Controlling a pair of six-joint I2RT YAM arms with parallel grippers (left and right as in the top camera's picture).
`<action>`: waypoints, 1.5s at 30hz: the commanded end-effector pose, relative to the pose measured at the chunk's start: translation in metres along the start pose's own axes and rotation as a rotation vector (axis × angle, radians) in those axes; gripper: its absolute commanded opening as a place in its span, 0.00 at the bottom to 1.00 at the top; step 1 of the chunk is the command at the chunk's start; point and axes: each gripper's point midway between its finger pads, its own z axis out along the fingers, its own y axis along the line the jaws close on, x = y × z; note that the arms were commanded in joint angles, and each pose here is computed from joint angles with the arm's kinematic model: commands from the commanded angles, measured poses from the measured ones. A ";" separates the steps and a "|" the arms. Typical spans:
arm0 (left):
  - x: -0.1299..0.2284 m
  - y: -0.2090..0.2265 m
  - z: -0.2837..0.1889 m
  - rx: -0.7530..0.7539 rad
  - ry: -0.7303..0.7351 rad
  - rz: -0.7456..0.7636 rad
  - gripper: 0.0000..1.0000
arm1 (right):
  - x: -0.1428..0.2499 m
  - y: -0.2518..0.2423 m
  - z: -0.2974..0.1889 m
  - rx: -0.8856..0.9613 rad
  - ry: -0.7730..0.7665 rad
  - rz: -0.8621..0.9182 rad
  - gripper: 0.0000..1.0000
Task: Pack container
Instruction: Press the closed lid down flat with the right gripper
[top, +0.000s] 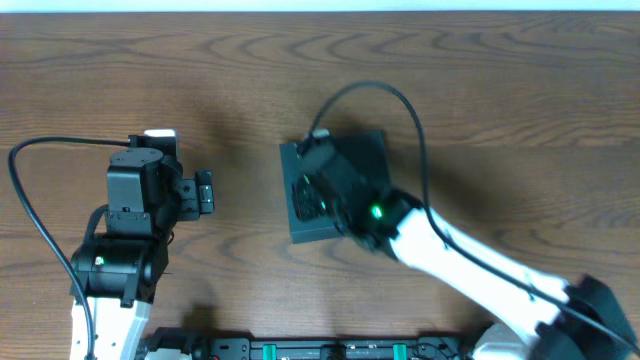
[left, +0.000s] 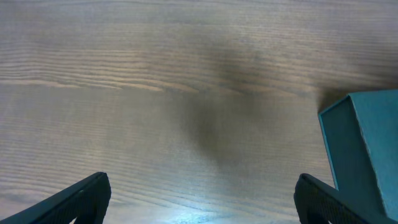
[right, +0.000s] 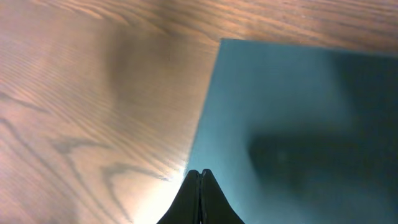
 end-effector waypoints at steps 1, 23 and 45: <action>0.002 0.001 0.000 -0.003 0.002 0.012 0.95 | -0.024 0.020 0.005 -0.039 0.018 -0.119 0.01; 0.002 0.001 0.000 -0.003 0.002 0.012 0.95 | -0.020 -0.055 0.098 0.347 0.134 -0.161 0.01; 0.002 0.001 0.000 -0.003 0.002 0.012 0.95 | -0.039 -0.060 -0.109 0.325 0.085 0.115 0.02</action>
